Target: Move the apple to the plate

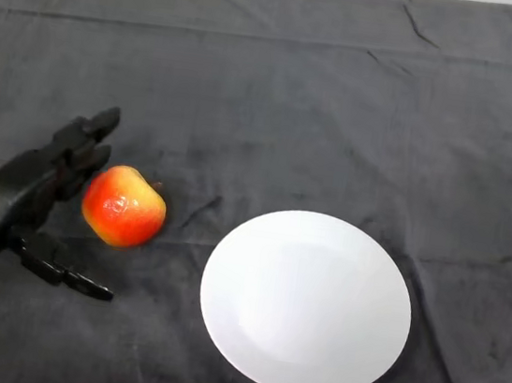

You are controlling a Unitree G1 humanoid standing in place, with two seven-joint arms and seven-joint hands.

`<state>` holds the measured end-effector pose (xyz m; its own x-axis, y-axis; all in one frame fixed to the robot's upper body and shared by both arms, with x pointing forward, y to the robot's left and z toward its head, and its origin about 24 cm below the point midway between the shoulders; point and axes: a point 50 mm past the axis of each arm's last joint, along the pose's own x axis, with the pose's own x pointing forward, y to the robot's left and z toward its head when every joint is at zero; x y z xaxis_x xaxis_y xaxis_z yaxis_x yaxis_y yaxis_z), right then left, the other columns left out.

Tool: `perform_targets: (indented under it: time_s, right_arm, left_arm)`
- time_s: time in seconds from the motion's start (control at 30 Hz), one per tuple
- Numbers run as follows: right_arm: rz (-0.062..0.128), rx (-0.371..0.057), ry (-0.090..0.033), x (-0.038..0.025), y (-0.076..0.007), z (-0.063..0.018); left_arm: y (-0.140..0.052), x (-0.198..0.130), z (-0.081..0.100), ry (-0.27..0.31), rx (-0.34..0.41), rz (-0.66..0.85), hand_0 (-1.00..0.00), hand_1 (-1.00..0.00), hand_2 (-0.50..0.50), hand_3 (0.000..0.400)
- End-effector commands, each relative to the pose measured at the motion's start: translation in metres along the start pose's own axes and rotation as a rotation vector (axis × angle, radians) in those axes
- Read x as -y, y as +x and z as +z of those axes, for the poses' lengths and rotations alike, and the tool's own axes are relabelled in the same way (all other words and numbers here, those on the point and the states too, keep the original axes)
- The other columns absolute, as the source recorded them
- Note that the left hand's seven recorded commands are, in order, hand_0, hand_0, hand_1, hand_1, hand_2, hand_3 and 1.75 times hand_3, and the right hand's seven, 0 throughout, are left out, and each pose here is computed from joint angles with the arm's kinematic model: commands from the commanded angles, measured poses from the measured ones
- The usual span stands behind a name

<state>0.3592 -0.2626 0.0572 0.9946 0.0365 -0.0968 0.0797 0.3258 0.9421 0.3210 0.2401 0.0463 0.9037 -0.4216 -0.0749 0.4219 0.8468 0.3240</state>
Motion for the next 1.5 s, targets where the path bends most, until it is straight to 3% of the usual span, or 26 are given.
perform_targets:
  time_s: [0.03,0.23,0.27,0.3,0.33,0.37,0.4,0.67,1.0,1.5]
  right_arm:
    - [0.022,0.027,-0.003,-0.0065,0.0008,0.0094]
    - [0.022,0.027,-0.004,-0.0065,0.0008,0.0094]
    - [0.022,0.027,-0.004,-0.0065,0.0008,0.0094]
    - [0.022,0.027,-0.004,-0.0065,0.0008,0.0094]
    - [0.022,0.027,-0.004,-0.0065,0.0008,0.0094]
    - [0.022,0.027,-0.004,-0.0065,0.0008,0.0094]
    - [0.021,0.027,-0.004,-0.0065,0.0008,0.0094]
    - [0.021,0.027,-0.004,-0.0065,0.0008,0.0094]
    - [0.021,0.027,-0.004,-0.0065,0.0008,0.0093]
    - [0.021,0.027,-0.007,-0.0064,0.0007,0.0091]
  left_arm:
    - [0.007,0.003,0.011,0.059,0.039,-0.020,0.00,0.00,0.00,0.000]
    - [0.011,0.010,0.007,0.129,0.004,-0.033,0.00,0.00,0.00,0.000]
    - [0.012,0.010,0.007,0.144,-0.002,-0.033,-0.38,0.00,-0.19,0.152]
    - [0.013,0.009,0.008,0.158,-0.006,-0.032,-1.00,-0.58,-0.21,0.400]
    - [0.014,0.009,0.008,0.176,-0.009,-0.030,-1.00,-0.86,-0.07,0.400]
    - [0.015,0.008,0.009,0.194,-0.011,-0.027,-1.00,-0.90,-0.05,0.400]
    - [0.015,0.007,0.010,0.209,-0.010,-0.024,-1.00,-1.00,0.00,0.400]
    - [0.022,0.009,0.024,0.346,0.046,0.022,-1.00,-1.00,0.00,0.400]
    - [0.033,0.030,0.051,0.490,0.190,0.044,-1.00,-1.00,0.00,0.400]
    - [0.038,0.075,0.093,0.602,0.381,-0.033,-1.00,-1.00,0.00,0.400]
